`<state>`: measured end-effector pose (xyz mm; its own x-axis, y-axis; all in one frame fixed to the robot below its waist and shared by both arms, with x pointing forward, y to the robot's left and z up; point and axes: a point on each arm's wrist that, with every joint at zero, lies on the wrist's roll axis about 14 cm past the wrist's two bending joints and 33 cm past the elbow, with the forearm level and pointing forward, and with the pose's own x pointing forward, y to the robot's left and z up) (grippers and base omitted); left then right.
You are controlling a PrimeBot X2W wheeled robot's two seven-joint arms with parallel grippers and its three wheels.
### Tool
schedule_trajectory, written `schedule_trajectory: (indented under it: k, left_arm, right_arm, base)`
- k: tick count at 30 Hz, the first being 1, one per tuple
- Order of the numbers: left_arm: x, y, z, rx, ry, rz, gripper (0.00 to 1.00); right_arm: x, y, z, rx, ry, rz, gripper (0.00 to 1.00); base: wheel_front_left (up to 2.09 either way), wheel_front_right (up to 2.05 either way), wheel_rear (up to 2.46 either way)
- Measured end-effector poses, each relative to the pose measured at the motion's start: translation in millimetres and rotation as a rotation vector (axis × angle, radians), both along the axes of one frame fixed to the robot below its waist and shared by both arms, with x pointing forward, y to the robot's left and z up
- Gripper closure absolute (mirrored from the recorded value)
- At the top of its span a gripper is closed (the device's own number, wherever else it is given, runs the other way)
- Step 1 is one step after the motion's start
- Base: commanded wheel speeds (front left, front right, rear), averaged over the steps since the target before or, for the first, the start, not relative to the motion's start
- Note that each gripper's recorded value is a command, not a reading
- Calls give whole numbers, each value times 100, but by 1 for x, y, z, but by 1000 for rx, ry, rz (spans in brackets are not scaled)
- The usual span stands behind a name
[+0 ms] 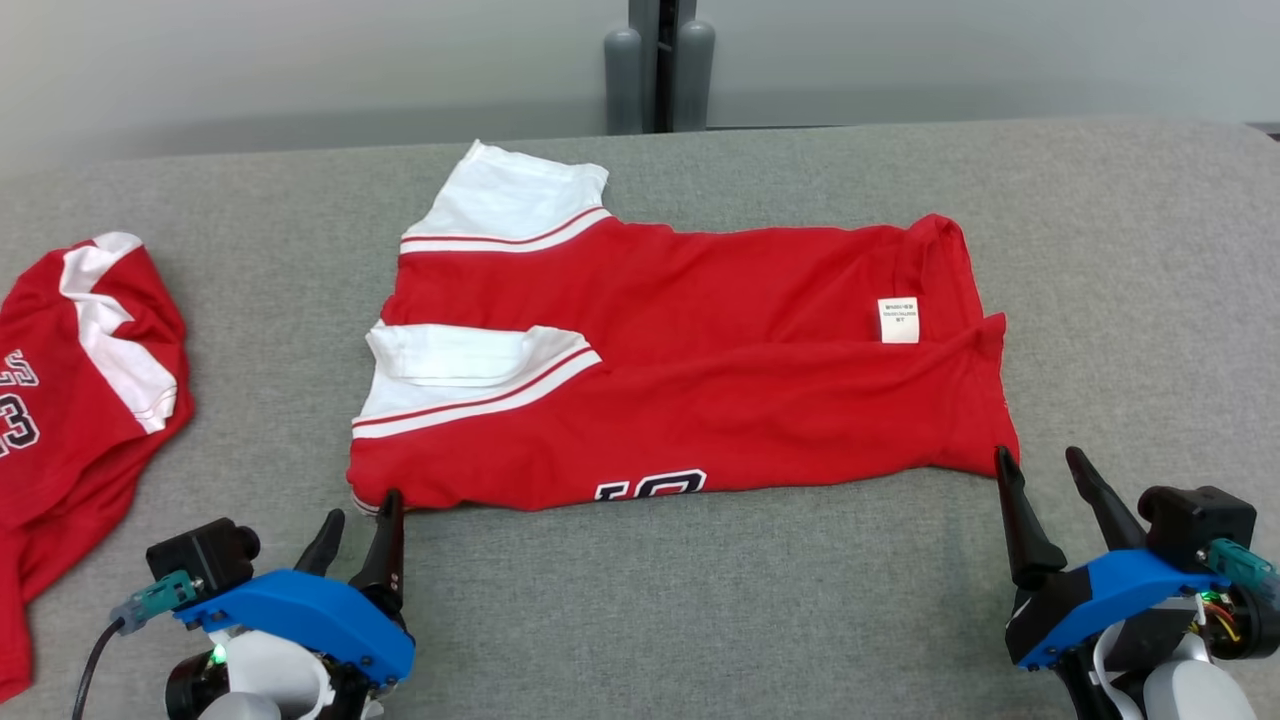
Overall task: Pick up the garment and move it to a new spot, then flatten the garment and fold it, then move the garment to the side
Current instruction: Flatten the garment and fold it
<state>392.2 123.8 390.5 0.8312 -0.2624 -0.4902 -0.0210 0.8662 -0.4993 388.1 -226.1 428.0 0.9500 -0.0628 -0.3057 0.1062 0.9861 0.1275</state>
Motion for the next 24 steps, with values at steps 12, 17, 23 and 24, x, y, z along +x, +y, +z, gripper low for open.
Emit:
schedule_trajectory:
  k: [12, 17, 23, 24]
  left_arm:
    - [17, -7, -10, -105, 63, 97, 0]
    - [14, -7, -17, -104, 82, 98, 100]
    - [14, -4, -16, -105, 64, 108, 100]
    - [14, -4, -15, -108, 56, 108, 100]
  right_arm:
    - [5, -5, -19, -5, 52, -13, 0]
    - [5, -4, -34, 17, 104, -19, 0]
    - [13, 2, -48, 80, 142, -26, 0]
    - [15, 3, -49, 84, 143, -25, 0]
  base:
    - [0, 0, 0]
    - [0, 0, 0]
    - [0, 0, 0]
    - [0, 0, 0]
